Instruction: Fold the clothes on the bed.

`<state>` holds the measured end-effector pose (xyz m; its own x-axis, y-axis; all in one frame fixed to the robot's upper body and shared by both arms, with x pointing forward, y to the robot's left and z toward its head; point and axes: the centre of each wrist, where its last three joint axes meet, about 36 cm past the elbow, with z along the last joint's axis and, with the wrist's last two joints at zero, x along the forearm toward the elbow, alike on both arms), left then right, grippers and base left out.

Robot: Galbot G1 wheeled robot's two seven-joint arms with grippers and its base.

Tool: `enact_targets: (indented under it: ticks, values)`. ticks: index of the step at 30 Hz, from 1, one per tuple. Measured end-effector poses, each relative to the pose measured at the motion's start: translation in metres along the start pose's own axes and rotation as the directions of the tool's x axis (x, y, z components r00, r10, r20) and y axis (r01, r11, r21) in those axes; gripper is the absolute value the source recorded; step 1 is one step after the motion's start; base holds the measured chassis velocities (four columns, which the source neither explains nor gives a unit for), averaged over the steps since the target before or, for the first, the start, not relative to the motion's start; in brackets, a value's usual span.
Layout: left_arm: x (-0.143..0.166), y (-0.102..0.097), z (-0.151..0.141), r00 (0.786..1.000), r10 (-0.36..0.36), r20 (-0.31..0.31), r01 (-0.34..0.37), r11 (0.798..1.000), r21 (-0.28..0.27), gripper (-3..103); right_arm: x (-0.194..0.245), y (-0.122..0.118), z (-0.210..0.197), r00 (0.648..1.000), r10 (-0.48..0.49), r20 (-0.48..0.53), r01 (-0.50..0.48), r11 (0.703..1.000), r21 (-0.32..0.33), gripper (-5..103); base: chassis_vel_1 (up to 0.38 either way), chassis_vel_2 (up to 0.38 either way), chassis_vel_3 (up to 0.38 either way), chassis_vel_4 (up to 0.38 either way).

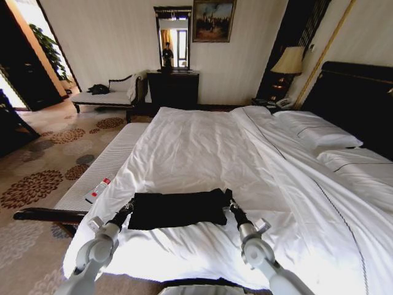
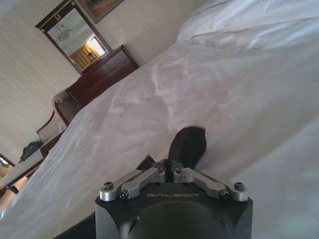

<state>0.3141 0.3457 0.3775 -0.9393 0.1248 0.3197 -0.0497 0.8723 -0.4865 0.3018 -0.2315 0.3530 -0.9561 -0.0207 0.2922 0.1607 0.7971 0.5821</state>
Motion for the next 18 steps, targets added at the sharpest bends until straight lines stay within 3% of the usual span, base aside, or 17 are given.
enact_targets:
  ticks: [13,18]
  values:
    - [0.008,0.011,-0.010,1.000,0.013,-0.002,-0.013,0.999,-0.044,0,0.029,-0.001,0.016,0.999,0.028,-0.018,-0.028,1.000,-0.006,2,0.000,0.000,0.000,0.000]
    - [0.012,0.013,-0.003,1.000,0.014,-0.025,-0.017,0.995,-0.101,0,0.028,-0.007,0.027,0.999,0.049,-0.024,-0.048,0.999,0.009,2,0.000,0.000,0.000,0.000]
